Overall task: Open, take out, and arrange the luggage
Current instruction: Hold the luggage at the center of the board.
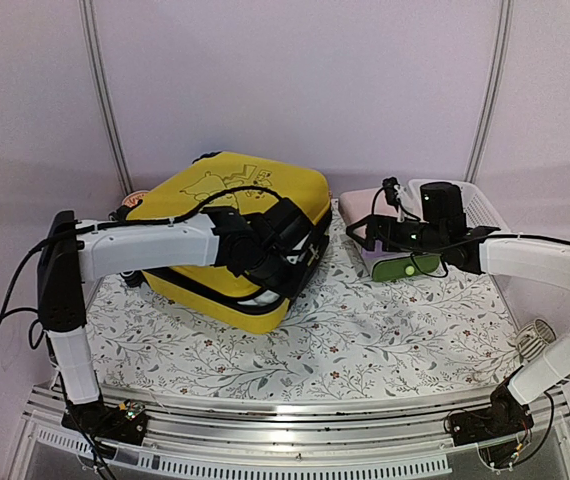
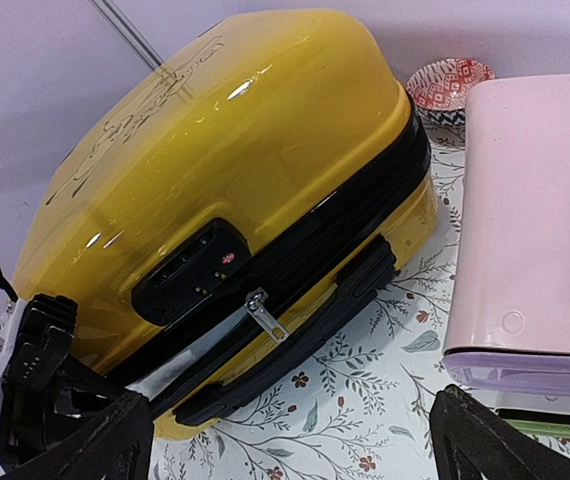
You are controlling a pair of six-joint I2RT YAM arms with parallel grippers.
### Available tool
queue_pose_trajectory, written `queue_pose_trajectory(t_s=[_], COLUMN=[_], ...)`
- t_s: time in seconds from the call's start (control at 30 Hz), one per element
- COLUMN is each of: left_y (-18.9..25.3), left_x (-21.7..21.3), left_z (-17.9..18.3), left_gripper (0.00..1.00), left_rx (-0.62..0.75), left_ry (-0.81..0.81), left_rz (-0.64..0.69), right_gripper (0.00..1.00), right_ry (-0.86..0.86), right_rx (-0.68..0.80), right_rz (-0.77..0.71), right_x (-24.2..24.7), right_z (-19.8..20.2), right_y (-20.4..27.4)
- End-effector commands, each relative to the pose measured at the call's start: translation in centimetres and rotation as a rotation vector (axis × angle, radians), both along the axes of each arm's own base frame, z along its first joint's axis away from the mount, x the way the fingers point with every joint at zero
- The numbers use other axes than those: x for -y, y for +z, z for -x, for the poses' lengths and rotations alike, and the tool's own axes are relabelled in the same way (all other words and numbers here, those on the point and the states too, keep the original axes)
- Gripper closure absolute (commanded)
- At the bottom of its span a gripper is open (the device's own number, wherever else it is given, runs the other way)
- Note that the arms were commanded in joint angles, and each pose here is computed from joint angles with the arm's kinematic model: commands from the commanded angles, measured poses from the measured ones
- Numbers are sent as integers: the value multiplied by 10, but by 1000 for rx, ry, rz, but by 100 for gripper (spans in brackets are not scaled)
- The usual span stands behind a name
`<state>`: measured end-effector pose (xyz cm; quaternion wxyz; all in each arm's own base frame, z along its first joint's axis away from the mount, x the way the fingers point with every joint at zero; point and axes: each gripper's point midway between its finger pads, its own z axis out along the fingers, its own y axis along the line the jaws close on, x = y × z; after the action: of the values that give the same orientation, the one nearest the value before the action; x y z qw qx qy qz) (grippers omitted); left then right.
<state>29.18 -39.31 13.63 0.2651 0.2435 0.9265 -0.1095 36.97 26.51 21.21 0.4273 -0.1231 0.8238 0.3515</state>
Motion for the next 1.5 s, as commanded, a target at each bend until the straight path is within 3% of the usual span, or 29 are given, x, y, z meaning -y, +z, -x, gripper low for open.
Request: queue_pose_trajectory(t_s=[0.0,0.07,0.1,0.27,0.43,0.57,1.03,1.47], left_y=[-29,-31,-31,-43,-46,-36,24,-22], left_x=[-31,-33,-35,-51,-63,-71,-51,-48], left_z=[-5,-3,-2,-1,1,-1,-4,-4], left_gripper=[79,92,94,87,96,79,77,70], left_rx=[-37,-43,-44,-43,-36,0,75,9], left_ry=[55,55,59,93,117,150,128,105], left_rz=[-125,-129,-131,-192,-250,-280,-118,-182], right_gripper=[1,1,1,1,1,1,1,1], right_ry=[78,108,115,136,139,145,154,162], right_rx=[16,18,18,15,24,24,13,8], right_rz=[-15,-10,-4,-3,-6,-8,-13,-14], right_x=[-10,-13,-13,-15,-15,-17,-19,-20], right_z=[7,11,12,15,15,14,14,15], right_y=[-2,-5,-8,-13,-11,-11,-15,-17])
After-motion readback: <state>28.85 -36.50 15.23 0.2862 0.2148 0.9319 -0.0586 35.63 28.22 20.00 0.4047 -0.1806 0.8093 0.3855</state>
